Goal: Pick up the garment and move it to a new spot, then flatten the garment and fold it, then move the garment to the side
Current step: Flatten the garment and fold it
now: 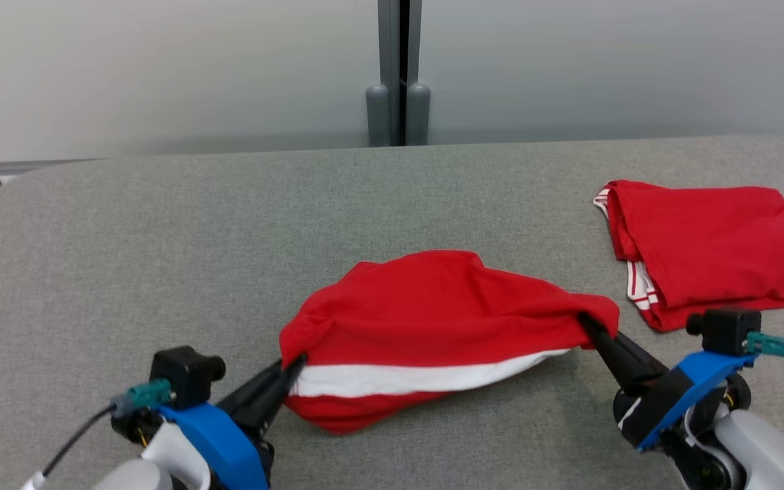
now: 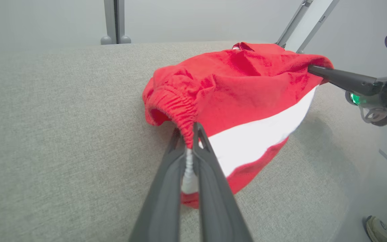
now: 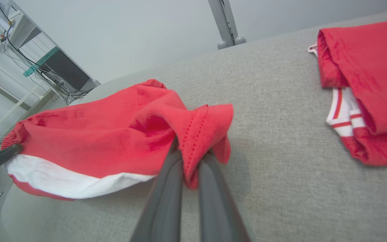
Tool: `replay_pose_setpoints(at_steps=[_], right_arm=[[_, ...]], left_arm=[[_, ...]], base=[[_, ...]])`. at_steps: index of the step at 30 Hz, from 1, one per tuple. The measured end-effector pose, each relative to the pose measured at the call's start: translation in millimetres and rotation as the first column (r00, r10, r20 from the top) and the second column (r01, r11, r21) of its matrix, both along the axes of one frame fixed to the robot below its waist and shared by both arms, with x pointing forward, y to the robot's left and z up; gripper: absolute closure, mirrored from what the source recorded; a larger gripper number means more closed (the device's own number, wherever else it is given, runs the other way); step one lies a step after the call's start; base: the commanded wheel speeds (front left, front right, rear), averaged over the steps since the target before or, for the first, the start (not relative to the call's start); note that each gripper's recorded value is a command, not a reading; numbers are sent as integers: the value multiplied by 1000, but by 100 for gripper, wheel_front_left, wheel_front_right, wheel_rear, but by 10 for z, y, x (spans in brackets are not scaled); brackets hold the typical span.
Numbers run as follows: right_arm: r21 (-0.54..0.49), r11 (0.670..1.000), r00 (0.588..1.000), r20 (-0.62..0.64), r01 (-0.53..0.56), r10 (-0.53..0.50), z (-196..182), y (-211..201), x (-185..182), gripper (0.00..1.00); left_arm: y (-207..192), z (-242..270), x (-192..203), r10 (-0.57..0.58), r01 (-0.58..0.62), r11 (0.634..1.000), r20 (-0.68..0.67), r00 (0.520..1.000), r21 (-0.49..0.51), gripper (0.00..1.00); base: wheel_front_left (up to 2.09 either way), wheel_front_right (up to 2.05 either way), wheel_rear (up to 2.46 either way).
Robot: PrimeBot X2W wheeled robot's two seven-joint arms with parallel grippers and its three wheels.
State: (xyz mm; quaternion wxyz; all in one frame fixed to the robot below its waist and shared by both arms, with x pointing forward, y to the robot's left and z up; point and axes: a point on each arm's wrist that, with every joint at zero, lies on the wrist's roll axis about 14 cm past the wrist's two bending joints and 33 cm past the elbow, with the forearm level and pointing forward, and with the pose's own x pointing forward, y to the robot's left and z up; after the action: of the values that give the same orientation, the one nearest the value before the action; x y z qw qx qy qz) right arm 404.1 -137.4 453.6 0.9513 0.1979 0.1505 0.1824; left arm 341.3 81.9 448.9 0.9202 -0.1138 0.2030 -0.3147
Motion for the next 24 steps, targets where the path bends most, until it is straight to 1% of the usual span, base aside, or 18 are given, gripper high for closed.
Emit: replay_pose_setpoints(at_steps=[2,5,10,14,18,20,23,24], right_arm=[[27,999,1000,-16,-16,17,62,29,68,100],[75,997,1000,-15,-25,26,222,60,290,100],[137,990,999,-33,-27,32,393,107,762,100],[166,985,999,-18,-39,43,568,198,1200,100],[156,986,999,15,-49,48,740,272,1599,100],[143,989,998,53,-48,41,878,283,1801,100],[130,991,992,125,-31,14,1112,272,2074,100],[129,991,988,152,-25,5,1208,264,2158,100]], left_arm=[[57,59,148,-11,10,999,26,1000,40,100],[121,229,500,-3,-2,998,78,997,64,100],[224,335,1144,-1,-16,988,106,994,155,100],[172,374,1601,-7,-12,984,103,995,178,100],[137,379,1966,0,-14,983,80,997,182,100],[123,471,2181,5,-23,983,100,995,184,100],[191,644,2509,45,-71,980,142,989,185,100],[203,720,2611,63,-90,982,156,986,168,100]], base=[[0,0,0],[0,0,0],[0,0,0],[0,0,0],[0,0,0],[0,0,0],[0,0,0],[0,0,0]])
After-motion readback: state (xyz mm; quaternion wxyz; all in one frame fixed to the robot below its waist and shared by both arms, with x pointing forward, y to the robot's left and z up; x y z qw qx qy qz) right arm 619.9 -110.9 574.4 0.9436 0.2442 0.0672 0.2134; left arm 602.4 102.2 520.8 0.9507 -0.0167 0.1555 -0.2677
